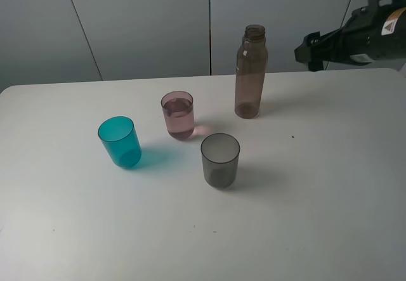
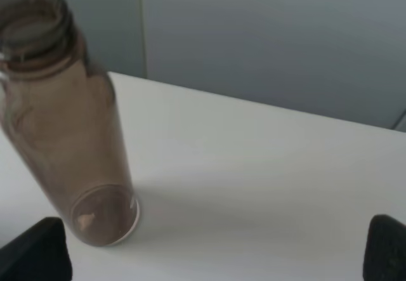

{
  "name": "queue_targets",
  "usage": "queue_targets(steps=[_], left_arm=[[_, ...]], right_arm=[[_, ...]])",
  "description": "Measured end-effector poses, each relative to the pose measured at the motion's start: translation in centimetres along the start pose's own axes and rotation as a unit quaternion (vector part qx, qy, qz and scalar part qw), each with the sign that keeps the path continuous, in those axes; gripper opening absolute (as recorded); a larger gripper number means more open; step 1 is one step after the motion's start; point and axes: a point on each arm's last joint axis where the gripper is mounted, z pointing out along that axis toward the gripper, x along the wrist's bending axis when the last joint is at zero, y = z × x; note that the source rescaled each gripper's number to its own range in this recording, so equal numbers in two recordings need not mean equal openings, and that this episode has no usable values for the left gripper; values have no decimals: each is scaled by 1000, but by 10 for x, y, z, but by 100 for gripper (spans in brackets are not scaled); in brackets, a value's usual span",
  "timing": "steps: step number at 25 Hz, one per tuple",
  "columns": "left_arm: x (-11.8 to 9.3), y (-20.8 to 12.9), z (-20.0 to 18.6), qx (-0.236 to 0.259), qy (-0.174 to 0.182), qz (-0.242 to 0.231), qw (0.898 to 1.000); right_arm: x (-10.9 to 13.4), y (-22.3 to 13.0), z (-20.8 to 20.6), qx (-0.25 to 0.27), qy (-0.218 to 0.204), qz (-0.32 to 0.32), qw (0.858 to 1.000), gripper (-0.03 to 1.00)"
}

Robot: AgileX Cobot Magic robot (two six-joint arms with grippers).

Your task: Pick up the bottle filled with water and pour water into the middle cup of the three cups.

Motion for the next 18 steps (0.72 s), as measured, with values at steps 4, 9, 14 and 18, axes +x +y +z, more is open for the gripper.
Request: queue_targets(steps=[4, 9, 14, 18], left_arm=[[0, 0, 0, 0, 0, 0, 1000], [0, 0, 0, 0, 0, 0, 1000], [0, 0, 0, 0, 0, 0, 1000], [0, 0, 0, 0, 0, 0, 1000]], right_arm=[[-5, 24, -69, 12, -10, 31, 999, 100], [-2, 11, -137, 34, 17, 26, 999, 100], [-1, -26, -180, 70, 25, 18, 997, 100], [0, -65, -203, 79, 29, 19, 996, 100]])
